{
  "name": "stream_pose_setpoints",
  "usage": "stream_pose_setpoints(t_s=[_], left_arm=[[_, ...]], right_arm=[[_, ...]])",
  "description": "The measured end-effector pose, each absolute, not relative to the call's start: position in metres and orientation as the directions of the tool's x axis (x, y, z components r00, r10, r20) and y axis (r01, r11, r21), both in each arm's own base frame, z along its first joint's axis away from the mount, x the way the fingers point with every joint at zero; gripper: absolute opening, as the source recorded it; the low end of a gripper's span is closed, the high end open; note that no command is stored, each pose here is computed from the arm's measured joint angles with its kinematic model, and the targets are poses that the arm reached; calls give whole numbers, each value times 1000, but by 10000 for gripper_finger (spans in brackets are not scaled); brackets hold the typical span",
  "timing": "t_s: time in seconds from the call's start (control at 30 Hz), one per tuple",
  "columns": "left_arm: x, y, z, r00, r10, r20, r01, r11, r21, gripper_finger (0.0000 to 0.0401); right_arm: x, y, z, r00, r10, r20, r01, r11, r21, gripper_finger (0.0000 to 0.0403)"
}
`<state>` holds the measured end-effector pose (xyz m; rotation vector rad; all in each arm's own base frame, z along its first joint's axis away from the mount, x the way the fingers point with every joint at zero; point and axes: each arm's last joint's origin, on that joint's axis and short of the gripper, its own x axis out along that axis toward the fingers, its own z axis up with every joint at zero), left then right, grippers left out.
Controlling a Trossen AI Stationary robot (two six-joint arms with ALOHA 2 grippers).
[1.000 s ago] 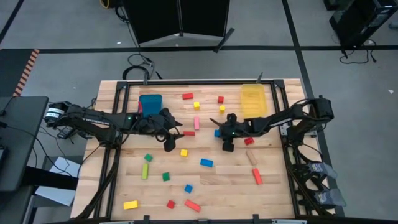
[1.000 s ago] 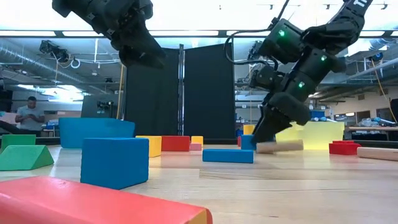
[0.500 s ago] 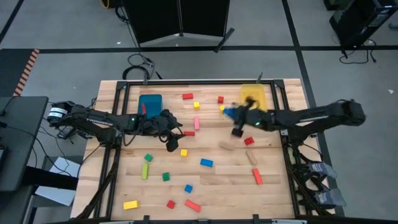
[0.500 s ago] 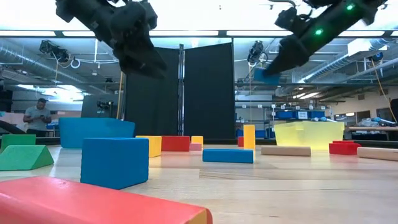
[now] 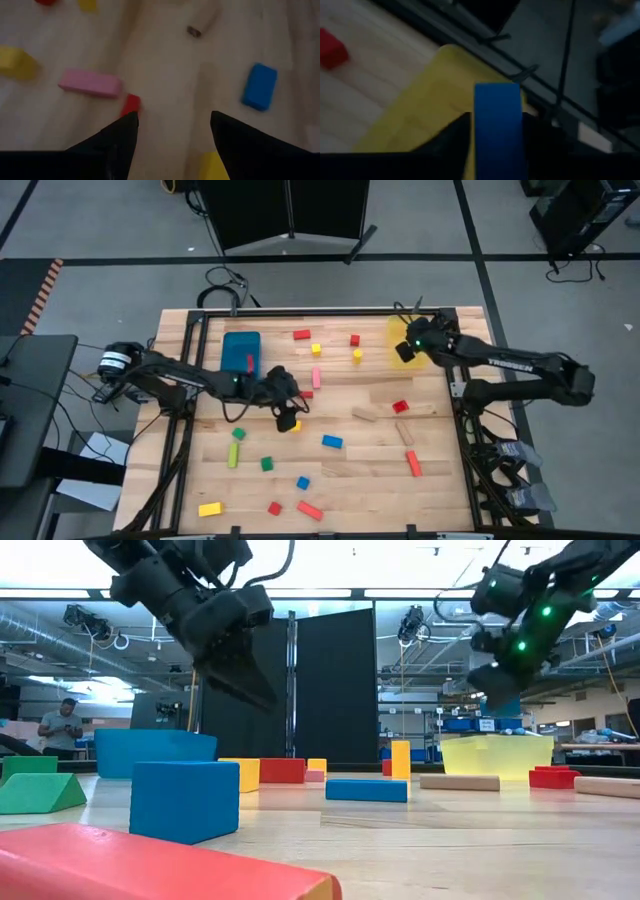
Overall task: Sort blocks by size
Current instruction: Put the large blue block into the yellow bin, then put the small yellow block into the blue bin
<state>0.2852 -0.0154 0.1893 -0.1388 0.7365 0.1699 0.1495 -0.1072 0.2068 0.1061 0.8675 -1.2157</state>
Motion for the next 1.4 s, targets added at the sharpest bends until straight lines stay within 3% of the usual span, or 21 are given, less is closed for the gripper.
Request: stream_pose_setpoints(t_s=[0.13,0.23,0.33,0.5,0.87,1.0,1.13,1.3,1.4], left_arm=[[285,-28,182,703,-5,-712,-63,996,-70,257],[284,-39,180,689,-43,-723,12,999,-47,257],[282,-50,179,685,-54,-726,55,998,-23,261],[277,-55,172,647,45,-762,15,997,72,270],[290,-59,133,577,36,-816,10,999,50,272],[294,-60,126,578,42,-815,-9,999,45,226],[295,-60,126,585,42,-810,12,998,60,132],[290,-58,136,594,81,-801,19,993,115,139],[282,-53,156,610,171,-774,-31,981,192,139]], right_arm=[[154,-110,211,151,-773,-616,848,421,-321,336],[163,-103,224,272,-799,-536,843,466,-268,386],[170,-91,238,390,-804,-450,820,525,-226,378],[180,-65,251,561,-743,-364,747,644,-162,337],[195,-27,262,729,-630,-268,630,770,-99,295],[196,-18,262,757,-597,-266,595,798,-97,295],[196,-9,262,785,-560,-266,556,825,-97,295],[196,6,259,818,-500,-283,490,865,-112,295],[199,18,252,827,-457,-326,433,889,-148,291]])
